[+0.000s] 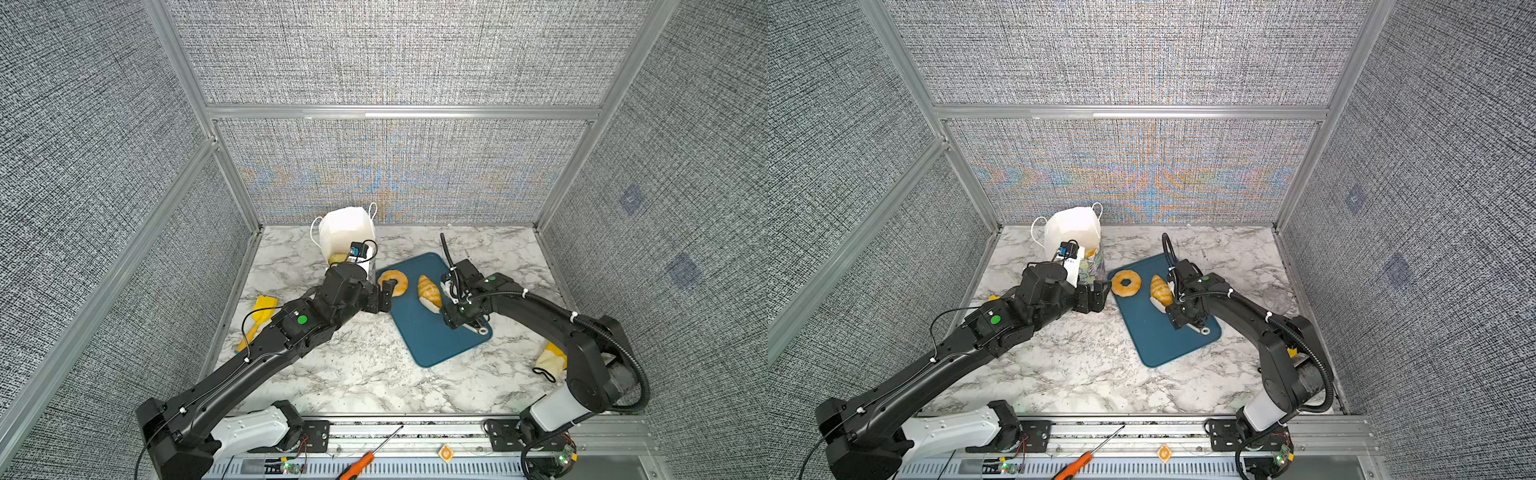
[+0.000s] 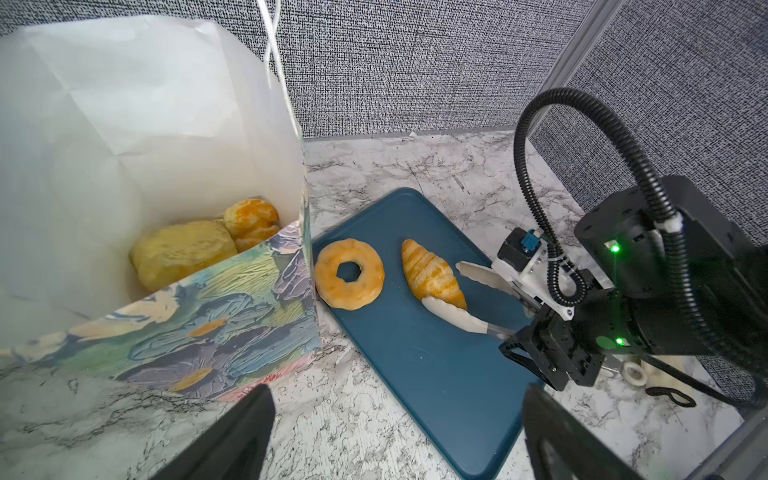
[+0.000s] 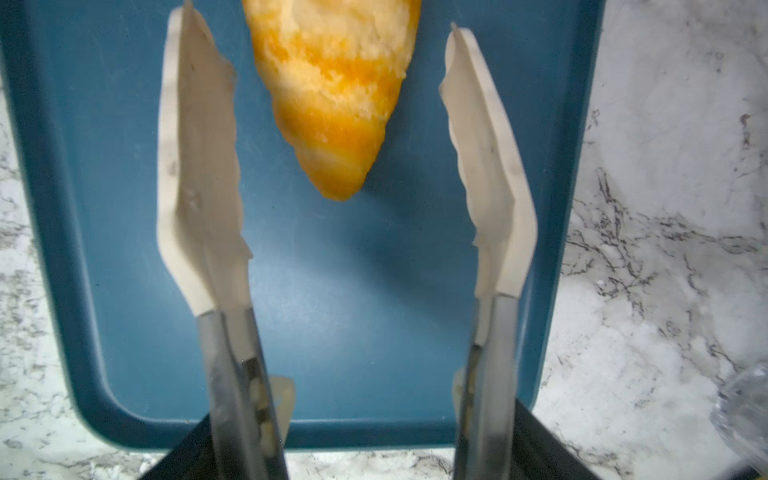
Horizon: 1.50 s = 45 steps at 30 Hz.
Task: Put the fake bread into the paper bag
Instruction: 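Close the tongs on the remaining croissant with the right gripper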
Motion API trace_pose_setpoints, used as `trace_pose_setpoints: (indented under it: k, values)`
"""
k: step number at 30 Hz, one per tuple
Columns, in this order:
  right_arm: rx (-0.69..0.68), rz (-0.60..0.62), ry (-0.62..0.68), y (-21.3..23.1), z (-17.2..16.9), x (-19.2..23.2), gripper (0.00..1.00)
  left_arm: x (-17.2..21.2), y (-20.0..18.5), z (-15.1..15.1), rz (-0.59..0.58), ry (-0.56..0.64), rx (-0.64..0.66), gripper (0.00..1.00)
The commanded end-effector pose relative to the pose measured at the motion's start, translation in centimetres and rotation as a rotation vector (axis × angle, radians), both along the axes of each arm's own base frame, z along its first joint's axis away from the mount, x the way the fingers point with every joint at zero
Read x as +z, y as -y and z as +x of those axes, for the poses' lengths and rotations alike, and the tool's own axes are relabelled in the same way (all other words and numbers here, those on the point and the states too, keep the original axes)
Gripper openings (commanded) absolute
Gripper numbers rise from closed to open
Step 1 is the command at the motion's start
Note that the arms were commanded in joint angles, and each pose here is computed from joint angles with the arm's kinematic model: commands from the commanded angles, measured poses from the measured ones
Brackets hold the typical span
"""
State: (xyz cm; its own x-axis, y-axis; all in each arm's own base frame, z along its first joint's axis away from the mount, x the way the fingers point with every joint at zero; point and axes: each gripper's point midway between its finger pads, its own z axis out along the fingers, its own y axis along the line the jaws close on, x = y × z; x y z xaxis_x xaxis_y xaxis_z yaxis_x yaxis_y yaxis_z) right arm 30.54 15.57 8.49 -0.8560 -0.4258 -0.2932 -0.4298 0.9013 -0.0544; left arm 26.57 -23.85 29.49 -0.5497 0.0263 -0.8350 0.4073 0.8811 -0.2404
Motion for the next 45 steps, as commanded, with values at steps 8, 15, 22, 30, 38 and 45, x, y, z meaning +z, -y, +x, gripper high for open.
trace_pose_setpoints:
  k: [8, 15, 22, 30, 38, 45]
  values:
    - [-0.048, -0.030, 0.004, -0.3, 2.0, -0.7, 0.79, 0.5, -0.6, -0.2, -0.007, 0.015, 0.014, 0.95]
    - [-0.036, -0.031, -0.004, -1.2, 3.1, -0.9, 0.79, 0.6, -0.8, -0.2, -0.001, 0.017, 0.021, 0.95]
    - [-0.020, -0.095, -0.046, -0.4, 2.5, -1.7, 0.73, 0.9, -1.3, -0.2, 0.007, 0.029, 0.037, 0.95]
    - [-0.006, -0.109, -0.044, -0.2, 2.5, -0.9, 0.65, 1.5, -1.7, -0.2, 0.008, 0.044, 0.047, 0.96]
    - [-0.002, -0.046, -0.014, -1.1, 2.6, 0.8, 0.63, 1.7, -1.7, -0.1, 0.011, 0.051, 0.046, 0.97]
    - [-0.004, -0.035, 0.012, -0.9, 2.4, 2.2, 0.61, 2.1, -2.2, -0.2, 0.016, 0.060, 0.059, 0.97]
